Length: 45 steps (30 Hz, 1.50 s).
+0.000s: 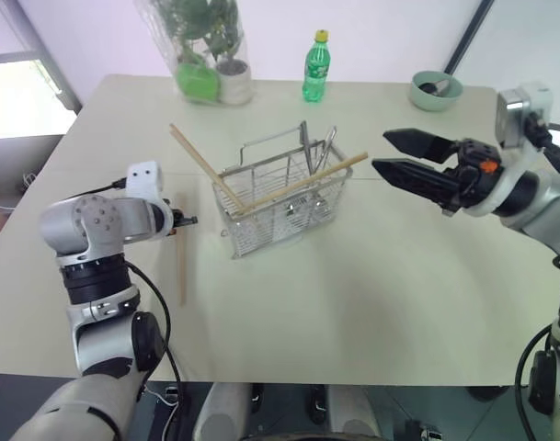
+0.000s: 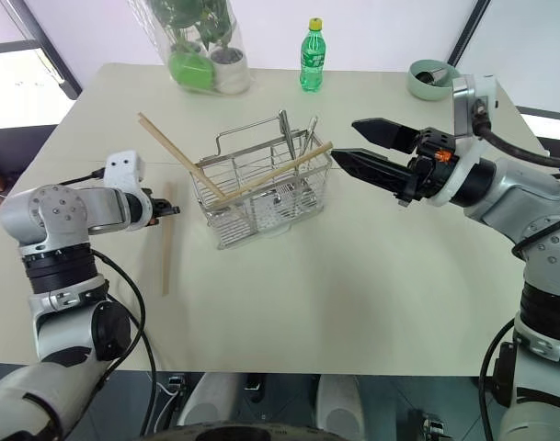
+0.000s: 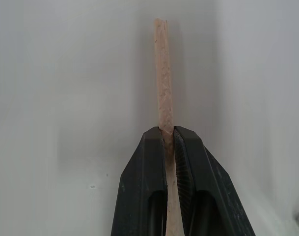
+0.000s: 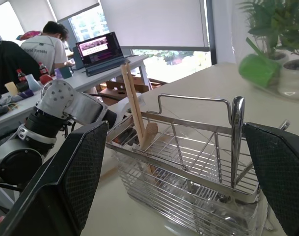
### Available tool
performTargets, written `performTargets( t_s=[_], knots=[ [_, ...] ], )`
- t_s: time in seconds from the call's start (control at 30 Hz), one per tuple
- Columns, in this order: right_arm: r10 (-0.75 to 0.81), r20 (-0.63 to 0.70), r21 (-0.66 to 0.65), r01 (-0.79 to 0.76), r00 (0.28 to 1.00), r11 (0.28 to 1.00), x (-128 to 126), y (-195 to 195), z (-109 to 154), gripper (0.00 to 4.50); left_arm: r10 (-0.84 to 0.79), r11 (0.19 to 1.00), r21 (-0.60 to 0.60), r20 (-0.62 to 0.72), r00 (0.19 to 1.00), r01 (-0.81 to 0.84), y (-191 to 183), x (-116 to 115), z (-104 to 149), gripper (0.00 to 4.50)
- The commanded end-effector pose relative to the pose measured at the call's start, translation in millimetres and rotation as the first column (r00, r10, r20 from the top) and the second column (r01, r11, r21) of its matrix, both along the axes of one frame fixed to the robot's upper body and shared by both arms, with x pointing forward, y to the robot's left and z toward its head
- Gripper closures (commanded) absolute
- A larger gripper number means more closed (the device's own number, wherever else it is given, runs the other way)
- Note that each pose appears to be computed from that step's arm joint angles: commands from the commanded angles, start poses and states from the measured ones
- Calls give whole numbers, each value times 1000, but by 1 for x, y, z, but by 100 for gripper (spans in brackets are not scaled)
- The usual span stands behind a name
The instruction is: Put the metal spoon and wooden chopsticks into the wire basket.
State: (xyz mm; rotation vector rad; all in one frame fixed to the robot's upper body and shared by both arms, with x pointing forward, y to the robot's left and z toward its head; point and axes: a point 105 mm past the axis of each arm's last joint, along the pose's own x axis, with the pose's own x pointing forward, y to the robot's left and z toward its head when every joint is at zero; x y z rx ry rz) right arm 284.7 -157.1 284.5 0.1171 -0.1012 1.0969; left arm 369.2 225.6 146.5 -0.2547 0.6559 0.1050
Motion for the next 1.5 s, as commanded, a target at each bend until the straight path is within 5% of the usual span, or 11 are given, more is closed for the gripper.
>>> performTargets(
  t_s=[0.03, 0.13, 0.27, 0.4, 0.5, 0.6, 0.8, 1.23, 1.37, 1.5],
  knots=[
    [4, 57, 14, -5, 998, 1000, -4, -1, 14, 0, 142, 989, 3, 315, 938, -150, 31, 17, 64, 435],
    [7, 52, 15, -8, 999, 1000, -3, -1, 16, 0, 213, 975, -85, 636, 741, -207, 51, 19, 138, 435],
    [16, 45, 13, -17, 999, 1000, -2, 1, 17, 0, 226, 971, -239, 899, 376, -11, 46, -10, 236, 435],
    [24, 38, 6, -25, 999, 1000, -1, 3, 18, 0, 123, 964, -151, 983, 137, 218, 13, -46, 305, 435],
    [26, 36, 7, -27, 999, 1000, 0, 5, 18, 0, -18, 929, -3, 998, 54, 369, -31, -64, 326, 435],
    [22, 36, 13, -22, 999, 1000, 1, 7, 18, 0, -159, 858, 117, 986, 41, 499, -84, -69, 317, 435],
    [-3, 36, 28, 2, 999, 1000, 0, 5, 18, 0, -318, 821, 213, 941, 114, 530, -121, -56, 278, 435],
    [-53, 29, 50, 51, 998, 997, -1, -2, 15, 0, -471, 784, 291, 854, 221, 548, -140, -48, 216, 435],
    [-46, 31, 50, 45, 998, 998, -1, -2, 15, 0, -443, 800, 268, 867, 228, 536, -137, -45, 212, 302],
    [-41, 34, 47, 40, 999, 998, -1, -3, 16, 0, -391, 815, 219, 891, 230, 537, -134, -46, 213, 98]
  ],
)
